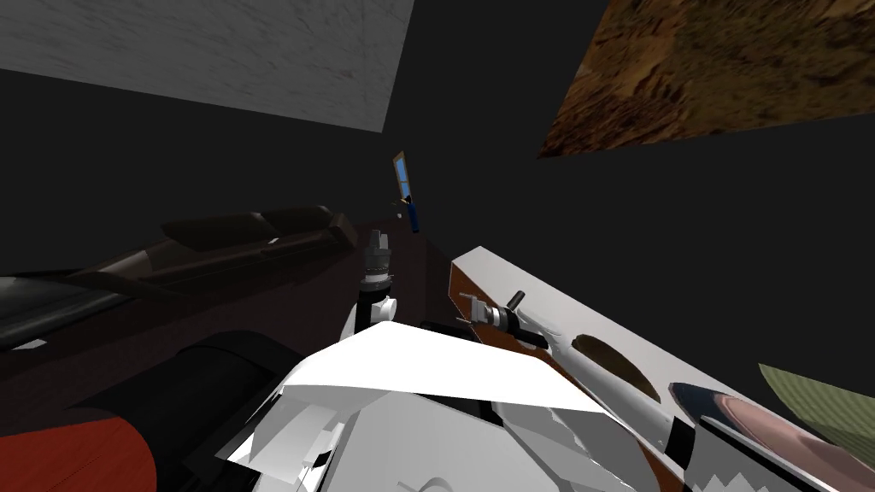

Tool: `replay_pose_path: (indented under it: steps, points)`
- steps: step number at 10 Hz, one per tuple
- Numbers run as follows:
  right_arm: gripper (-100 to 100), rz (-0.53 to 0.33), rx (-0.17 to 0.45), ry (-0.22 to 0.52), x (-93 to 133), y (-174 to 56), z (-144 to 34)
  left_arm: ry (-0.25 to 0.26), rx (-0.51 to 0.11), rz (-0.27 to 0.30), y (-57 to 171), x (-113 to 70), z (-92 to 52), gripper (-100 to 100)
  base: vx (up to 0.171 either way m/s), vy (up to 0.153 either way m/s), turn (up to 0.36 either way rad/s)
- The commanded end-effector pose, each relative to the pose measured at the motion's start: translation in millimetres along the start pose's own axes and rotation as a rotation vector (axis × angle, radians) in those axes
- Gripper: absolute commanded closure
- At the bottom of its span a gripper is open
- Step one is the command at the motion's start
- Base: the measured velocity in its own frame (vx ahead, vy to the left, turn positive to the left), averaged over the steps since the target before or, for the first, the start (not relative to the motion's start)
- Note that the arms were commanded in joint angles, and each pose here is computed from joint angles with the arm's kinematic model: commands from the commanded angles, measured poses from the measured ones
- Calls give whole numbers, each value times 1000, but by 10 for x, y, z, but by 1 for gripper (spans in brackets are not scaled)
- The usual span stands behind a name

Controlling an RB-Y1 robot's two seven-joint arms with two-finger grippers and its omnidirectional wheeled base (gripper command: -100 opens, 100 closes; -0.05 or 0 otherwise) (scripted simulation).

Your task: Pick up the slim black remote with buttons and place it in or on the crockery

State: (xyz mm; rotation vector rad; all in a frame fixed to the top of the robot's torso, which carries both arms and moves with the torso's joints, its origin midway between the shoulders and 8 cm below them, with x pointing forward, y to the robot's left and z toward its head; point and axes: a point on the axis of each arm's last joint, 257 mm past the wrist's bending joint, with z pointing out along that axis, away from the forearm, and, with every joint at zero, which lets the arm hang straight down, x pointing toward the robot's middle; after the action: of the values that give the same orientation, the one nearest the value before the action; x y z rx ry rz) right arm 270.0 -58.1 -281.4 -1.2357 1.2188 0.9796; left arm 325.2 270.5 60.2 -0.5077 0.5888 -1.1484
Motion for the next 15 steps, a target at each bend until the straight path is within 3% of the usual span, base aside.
replay_pose_path:
  steps: [1, 2, 4, 5, 6, 7, 8, 9, 10, 12, 14, 15]
  points:
    - [-100, 0, -4, 22, 111, 17, -32, 0, 0, 0, 0, 0, 0, 0, 8, -3, -19]
    - [-100, -49, -62, 95, 322, 108, -153, 0, 0, 0, 0, 0, 0, 0, 13, 0, 120]
    - [-100, -40, -52, 115, 407, 82, -208, 0, 0, 0, 0, 0, 0, 0, 18, -4, 44]
    - [-100, -85, -105, 193, 630, 145, -381, 0, 0, 0, 0, 0, 0, 0, 22, 0, 101]
    - [-100, -78, -98, 206, 684, 128, -423, 0, 0, 0, 0, 0, 0, 0, 22, -7, 95]
    - [-100, -126, -154, 276, 861, 175, -604, 0, 0, 0, 0, 0, 0, 0, 29, -12, 130]
    - [-100, -116, -145, 297, 940, 153, -674, 0, 0, 0, 0, 0, 0, 0, 24, -12, 73]
    - [-100, -160, -199, 367, 1105, 183, -884, 0, 0, 0, 0, 0, 0, 0, 23, -14, 100]
    - [-100, -152, -190, 387, 1170, 160, -955, 0, 0, 0, 0, 0, 0, 0, 17, -14, 71]
    - [-100, -226, -276, 539, 1484, 119, -1498, 0, 0, 0, 0, 0, 0, 0, 25, -19, 155]
    - [-100, -216, -274, 561, 1540, 122, -1584, 0, 0, 0, 0, 0, 0, 0, 16, -18, 14]
    - [-100, -247, -317, 636, 1661, 94, -1885, 0, 0, 0, 0, 0, 0, 0, 11, -12, 82]
